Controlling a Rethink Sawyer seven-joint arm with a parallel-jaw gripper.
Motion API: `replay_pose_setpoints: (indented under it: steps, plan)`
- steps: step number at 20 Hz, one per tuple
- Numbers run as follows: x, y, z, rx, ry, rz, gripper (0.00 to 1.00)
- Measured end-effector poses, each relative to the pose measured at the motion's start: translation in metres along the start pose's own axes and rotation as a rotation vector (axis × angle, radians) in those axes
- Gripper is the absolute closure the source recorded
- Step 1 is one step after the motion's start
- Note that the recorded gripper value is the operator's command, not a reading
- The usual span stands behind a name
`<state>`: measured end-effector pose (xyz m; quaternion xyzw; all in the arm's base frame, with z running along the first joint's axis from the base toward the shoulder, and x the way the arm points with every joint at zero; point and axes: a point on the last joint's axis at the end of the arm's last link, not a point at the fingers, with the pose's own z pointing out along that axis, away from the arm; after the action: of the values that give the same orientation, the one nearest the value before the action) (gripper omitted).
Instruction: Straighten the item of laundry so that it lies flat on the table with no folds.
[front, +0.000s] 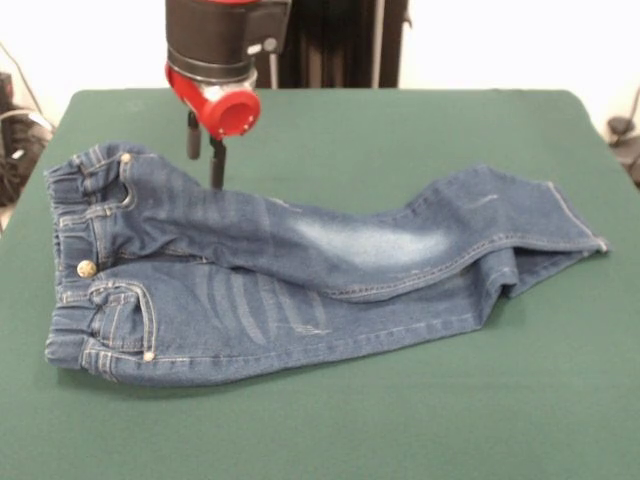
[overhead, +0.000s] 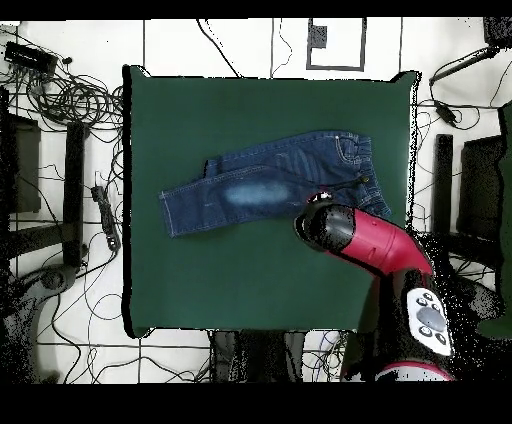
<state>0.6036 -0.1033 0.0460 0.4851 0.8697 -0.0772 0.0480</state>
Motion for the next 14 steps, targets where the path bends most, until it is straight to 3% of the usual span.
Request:
replay_pose_setpoints:
  steps: [7, 14]
  plan:
    - [0.004, -0.018, 0.002, 0.076, 0.035, 0.024, 0.00]
    - [0.004, -0.011, -0.009, 0.071, 0.015, 0.024, 0.00]
